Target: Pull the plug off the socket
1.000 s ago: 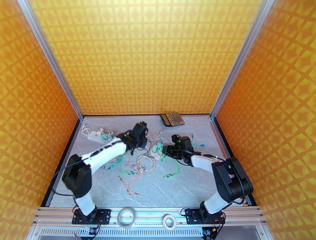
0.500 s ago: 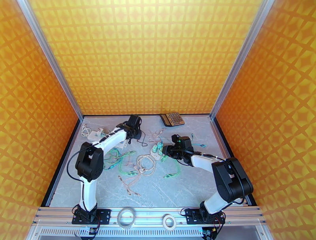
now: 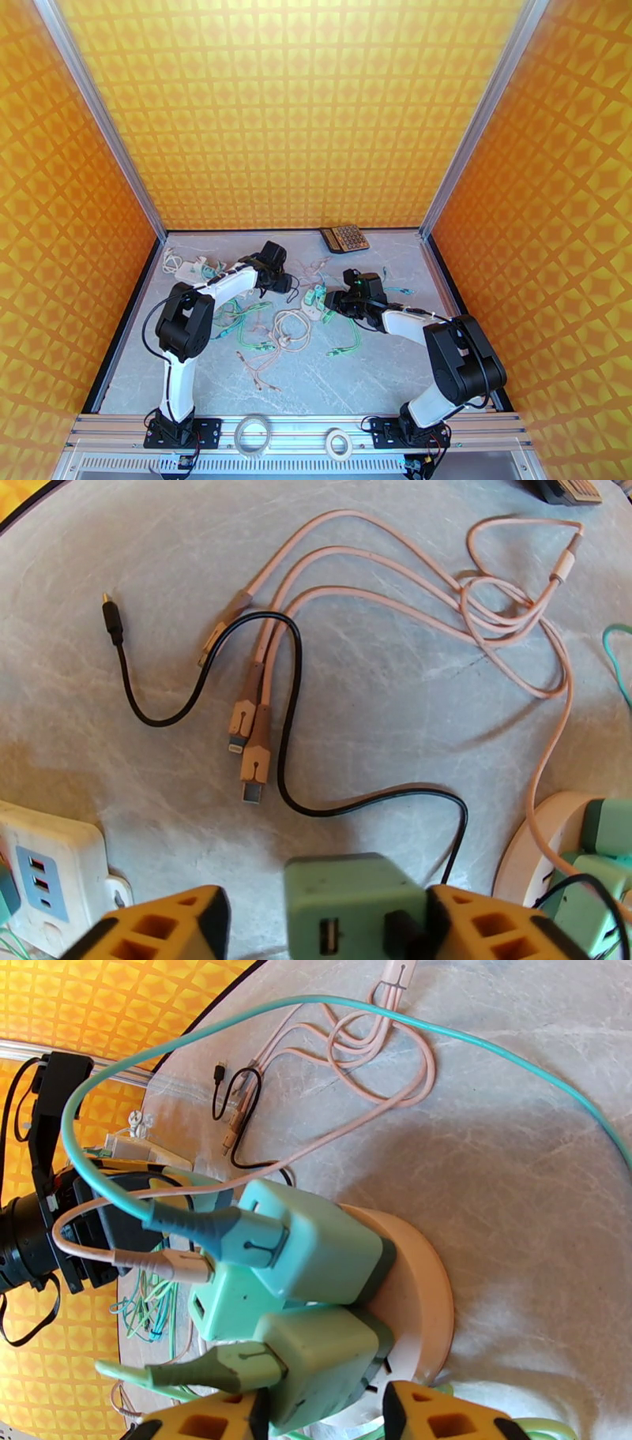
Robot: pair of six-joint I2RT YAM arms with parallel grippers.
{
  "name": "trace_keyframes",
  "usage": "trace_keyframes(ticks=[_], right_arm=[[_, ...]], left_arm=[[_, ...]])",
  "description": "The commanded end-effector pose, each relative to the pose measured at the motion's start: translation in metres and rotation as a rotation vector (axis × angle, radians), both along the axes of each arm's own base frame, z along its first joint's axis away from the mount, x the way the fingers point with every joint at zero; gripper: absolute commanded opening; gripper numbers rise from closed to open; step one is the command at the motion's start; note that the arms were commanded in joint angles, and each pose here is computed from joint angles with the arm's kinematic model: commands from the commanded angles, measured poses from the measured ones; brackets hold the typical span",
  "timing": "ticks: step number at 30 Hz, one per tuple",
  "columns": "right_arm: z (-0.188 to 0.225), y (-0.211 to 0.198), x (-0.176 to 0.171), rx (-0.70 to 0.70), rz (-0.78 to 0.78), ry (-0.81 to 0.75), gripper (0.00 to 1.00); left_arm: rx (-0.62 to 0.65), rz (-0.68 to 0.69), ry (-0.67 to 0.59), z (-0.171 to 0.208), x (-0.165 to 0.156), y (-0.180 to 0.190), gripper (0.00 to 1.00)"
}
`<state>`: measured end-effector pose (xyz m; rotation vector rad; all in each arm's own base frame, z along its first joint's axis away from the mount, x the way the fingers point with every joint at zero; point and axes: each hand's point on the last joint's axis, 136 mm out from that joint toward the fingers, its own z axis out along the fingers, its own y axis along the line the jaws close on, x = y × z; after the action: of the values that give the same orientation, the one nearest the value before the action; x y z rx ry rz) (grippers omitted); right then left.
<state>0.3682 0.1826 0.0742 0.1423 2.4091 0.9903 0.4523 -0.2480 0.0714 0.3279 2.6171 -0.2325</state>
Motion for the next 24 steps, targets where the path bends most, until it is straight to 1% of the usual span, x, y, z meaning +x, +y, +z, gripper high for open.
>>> trace_keyframes(ticks=[1, 3, 4, 6, 9, 14, 17, 19, 21, 24], right_arm=[[-0.037, -0.022, -0.018, -0.111, -0.063, 0.128, 0.43], [-0.031, -0.023, -0.018, -0.113, -0.061, 0.108, 0.43], [-0.027, -0.022, -0.017, -0.11, -0.056, 0.09, 0.44], [-0.015, -0.022, -0.016, -0.1, -0.059, 0.047, 0.44], [0.003, -0.025, -0.013, -0.103, -0.071, -0.019, 0.44], [0.033, -0.027, -0.01, -0.095, -0.087, -0.099, 0.45], [0.048, -0.029, -0.012, -0.092, -0.094, -0.121, 0.45], [0.055, -0.03, -0.015, -0.096, -0.096, -0.132, 0.45], [0.056, -0.032, -0.019, -0.106, -0.095, -0.13, 0.45], [0.05, -0.034, -0.023, -0.126, -0.095, -0.11, 0.45]], left_arm=[[-0.041, -0.008, -0.029, 0.029, 0.001, -0.005, 0.81], [-0.036, -0.009, -0.021, 0.036, -0.004, -0.003, 0.84], [-0.032, -0.011, -0.017, 0.039, -0.007, -0.001, 0.88], [-0.012, -0.013, -0.003, 0.046, -0.015, 0.006, 0.92], [-0.003, -0.003, 0.008, 0.055, -0.022, 0.016, 0.93], [-0.006, -0.003, -0.002, 0.07, -0.027, 0.021, 0.93], [-0.039, 0.014, -0.026, 0.082, -0.029, 0.018, 0.91], [-0.086, -0.003, -0.06, 0.09, -0.032, 0.01, 0.89], [-0.126, -0.042, -0.094, 0.093, -0.043, -0.001, 0.87], [-0.155, -0.118, -0.146, 0.089, -0.061, -0.025, 0.78]])
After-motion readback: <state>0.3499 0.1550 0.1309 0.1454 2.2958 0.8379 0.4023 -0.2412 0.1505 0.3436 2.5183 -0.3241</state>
